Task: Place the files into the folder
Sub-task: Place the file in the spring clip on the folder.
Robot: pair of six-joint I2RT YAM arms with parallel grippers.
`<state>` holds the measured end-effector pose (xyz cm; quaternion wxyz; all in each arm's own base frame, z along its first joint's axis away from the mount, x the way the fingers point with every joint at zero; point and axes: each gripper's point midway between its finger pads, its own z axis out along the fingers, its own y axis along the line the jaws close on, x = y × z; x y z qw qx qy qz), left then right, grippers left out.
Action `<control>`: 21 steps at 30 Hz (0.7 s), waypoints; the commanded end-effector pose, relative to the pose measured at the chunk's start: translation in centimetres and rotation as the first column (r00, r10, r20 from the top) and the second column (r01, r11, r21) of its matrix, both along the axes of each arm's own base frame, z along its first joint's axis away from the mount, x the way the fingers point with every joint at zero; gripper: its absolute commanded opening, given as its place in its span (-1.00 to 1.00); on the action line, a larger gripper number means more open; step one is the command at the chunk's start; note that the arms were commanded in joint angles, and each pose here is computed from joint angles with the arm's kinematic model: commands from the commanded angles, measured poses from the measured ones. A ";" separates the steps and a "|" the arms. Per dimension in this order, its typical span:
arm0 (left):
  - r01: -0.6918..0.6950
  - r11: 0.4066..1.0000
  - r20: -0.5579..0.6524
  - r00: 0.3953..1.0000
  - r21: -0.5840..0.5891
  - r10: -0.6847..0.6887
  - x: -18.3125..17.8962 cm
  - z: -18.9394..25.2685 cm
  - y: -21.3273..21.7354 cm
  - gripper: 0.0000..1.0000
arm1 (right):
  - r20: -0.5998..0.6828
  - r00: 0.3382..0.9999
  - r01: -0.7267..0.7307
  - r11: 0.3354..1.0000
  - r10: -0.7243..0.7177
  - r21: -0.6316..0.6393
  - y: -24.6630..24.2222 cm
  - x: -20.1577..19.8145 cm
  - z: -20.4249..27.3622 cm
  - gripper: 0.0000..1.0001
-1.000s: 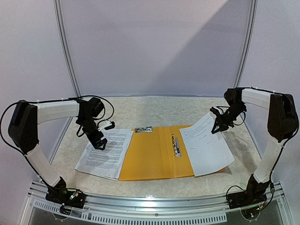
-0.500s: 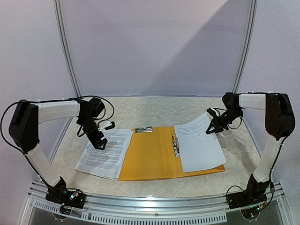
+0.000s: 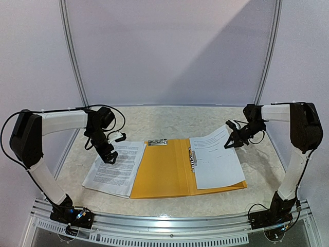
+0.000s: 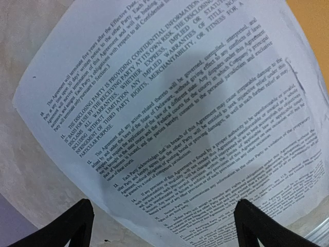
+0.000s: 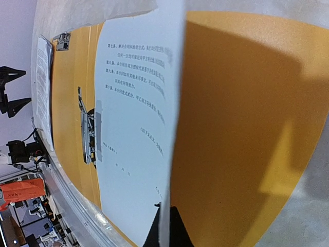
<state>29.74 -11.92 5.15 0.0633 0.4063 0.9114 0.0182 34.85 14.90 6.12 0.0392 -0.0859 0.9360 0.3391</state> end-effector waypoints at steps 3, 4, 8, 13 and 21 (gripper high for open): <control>0.006 1.000 0.017 1.000 -0.001 -0.006 0.6 0.2 -0.3 0.94 | -0.011 1.000 -0.027 0.999 0.027 0.017 0.9 -0.3 -0.4 -1.00; 0.008 1.000 0.017 1.000 0.001 -0.008 0.5 0.2 -0.3 0.94 | -0.013 0.999 -0.030 0.999 0.030 0.016 1.0 -0.4 -0.5 -1.00; 0.011 1.000 0.018 1.000 0.005 -0.011 0.5 0.2 -0.2 0.94 | -0.014 1.000 -0.025 1.000 0.025 0.013 0.9 -0.3 -0.6 -0.96; 0.014 1.000 0.022 1.000 0.003 -0.014 0.5 0.4 -0.2 0.94 | -0.014 1.000 -0.016 0.999 0.016 -0.039 0.3 -0.1 -0.6 -0.29; 0.019 1.000 0.017 1.000 0.000 -0.019 0.4 0.6 -0.3 0.94 | 0.007 1.000 0.014 0.994 -0.013 -0.113 -0.7 0.8 -0.5 0.97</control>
